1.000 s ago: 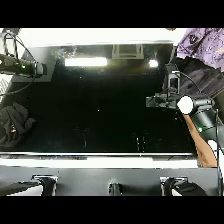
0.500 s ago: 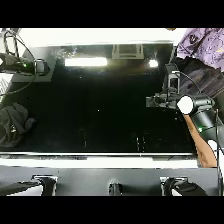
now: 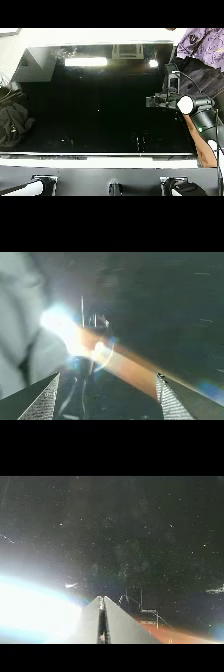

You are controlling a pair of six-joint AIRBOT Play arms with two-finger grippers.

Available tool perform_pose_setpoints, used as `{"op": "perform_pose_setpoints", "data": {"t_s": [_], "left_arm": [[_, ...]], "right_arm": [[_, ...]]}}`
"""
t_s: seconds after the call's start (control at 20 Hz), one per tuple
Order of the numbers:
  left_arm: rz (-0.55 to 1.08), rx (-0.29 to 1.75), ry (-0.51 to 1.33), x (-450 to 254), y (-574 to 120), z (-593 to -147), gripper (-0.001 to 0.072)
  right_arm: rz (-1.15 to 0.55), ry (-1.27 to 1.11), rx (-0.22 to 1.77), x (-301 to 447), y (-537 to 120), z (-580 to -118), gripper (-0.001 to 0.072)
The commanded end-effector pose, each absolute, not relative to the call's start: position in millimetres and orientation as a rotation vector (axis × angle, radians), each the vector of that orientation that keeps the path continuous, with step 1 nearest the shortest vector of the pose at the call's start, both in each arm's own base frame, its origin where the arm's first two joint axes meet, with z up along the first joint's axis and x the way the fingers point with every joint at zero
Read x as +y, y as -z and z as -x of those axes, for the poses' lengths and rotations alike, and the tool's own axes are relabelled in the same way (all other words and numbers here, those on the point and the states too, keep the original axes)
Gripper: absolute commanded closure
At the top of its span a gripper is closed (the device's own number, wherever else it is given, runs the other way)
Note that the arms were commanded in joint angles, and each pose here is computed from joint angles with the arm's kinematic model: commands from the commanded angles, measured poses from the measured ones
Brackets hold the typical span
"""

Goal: Fold the clothes and pants, and hang the long-sleeved shirts on hangers.

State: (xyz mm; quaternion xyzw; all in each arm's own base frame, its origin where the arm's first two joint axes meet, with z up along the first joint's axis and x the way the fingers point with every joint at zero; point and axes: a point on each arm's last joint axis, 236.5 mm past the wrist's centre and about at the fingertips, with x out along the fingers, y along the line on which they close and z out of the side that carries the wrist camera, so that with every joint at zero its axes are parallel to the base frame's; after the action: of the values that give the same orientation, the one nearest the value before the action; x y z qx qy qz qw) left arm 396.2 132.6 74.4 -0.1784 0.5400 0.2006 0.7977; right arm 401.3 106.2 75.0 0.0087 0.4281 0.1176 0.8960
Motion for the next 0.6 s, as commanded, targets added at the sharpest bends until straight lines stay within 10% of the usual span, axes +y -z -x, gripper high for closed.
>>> {"op": "perform_pose_setpoints", "data": {"t_s": [0.0,0.45,0.55], "left_arm": [[0.471,1.154,-0.562,185,-28,-369,-0.0010],[0.567,1.150,-0.665,229,63,-365,0.0010],[0.600,1.180,-0.642,216,71,-366,0.0690]], "right_arm": [[-0.019,-0.245,0.886,107,-76,-401,0.0678],[-0.017,-0.245,0.888,106,-75,-401,0.0678],[-0.018,-0.245,0.886,107,-76,-401,0.0677]]}}
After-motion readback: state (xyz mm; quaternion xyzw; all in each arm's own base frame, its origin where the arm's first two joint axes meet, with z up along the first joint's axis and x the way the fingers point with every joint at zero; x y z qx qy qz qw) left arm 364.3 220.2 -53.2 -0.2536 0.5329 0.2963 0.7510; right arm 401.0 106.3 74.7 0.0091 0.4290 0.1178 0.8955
